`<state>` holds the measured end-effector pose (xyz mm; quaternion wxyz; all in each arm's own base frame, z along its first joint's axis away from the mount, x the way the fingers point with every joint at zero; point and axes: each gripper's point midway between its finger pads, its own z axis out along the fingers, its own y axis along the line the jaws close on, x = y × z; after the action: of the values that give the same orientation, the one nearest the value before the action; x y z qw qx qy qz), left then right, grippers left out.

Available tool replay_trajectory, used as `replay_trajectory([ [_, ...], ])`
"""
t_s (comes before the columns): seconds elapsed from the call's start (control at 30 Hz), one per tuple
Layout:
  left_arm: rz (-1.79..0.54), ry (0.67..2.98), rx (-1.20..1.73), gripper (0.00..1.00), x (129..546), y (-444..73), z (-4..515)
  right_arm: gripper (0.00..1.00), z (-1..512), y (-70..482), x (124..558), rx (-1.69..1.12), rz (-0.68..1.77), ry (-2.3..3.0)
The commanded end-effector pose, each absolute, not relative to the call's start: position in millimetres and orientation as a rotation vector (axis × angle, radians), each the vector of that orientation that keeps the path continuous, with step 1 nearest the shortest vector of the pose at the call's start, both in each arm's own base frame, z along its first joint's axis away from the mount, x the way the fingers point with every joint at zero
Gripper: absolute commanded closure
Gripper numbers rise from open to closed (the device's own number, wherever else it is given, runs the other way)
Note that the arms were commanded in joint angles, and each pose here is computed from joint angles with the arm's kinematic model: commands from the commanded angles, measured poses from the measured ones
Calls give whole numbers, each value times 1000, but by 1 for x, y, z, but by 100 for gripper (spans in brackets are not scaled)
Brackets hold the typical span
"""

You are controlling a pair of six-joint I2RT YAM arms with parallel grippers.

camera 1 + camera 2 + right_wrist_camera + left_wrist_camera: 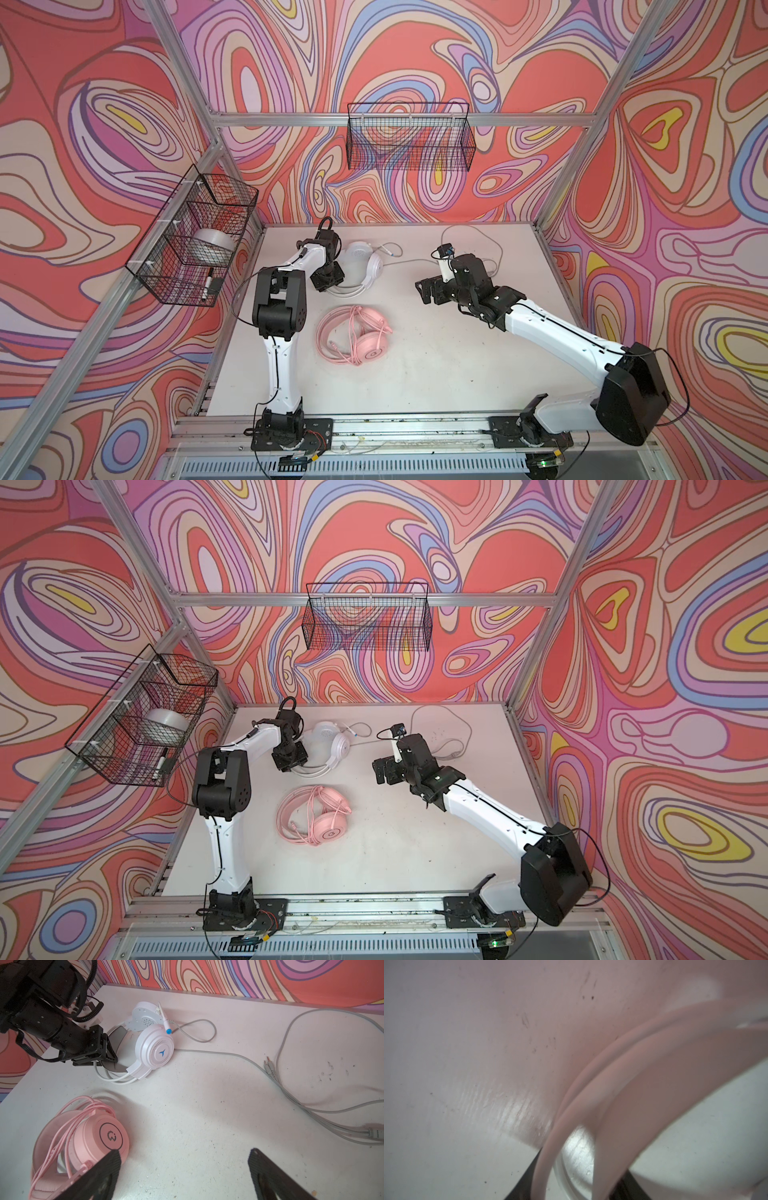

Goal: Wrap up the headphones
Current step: 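Grasp the white headband with the left gripper while the right gripper nears the grey cable, then lift the white headset with the left gripper while the right gripper lowers to the cable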

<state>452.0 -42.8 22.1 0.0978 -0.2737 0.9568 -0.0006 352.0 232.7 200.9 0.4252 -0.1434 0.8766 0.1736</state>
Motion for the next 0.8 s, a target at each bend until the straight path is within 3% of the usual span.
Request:
replay_trajectory([
  [0.0, 47, 2875, -808, 64, 446, -38, 13, 2, 203, 227, 356, -359, 395, 2191],
  [0.07, 64, 2879, -798, 71, 446, -37, 14, 1, 202, 227, 356, -358, 392, 2192],
  [0.23, 73, 2871, -801, 76, 448, -34, 15, 1, 201, 226, 357, -366, 381, 2199],
  [0.5, 16, 2841, -802, 100, 457, -37, 32, 1, 194, 213, 361, -408, 321, 2234],
  [0.77, -274, 2751, -579, 100, 481, -66, 102, 3, 174, 145, 390, -347, 288, 2376],
])
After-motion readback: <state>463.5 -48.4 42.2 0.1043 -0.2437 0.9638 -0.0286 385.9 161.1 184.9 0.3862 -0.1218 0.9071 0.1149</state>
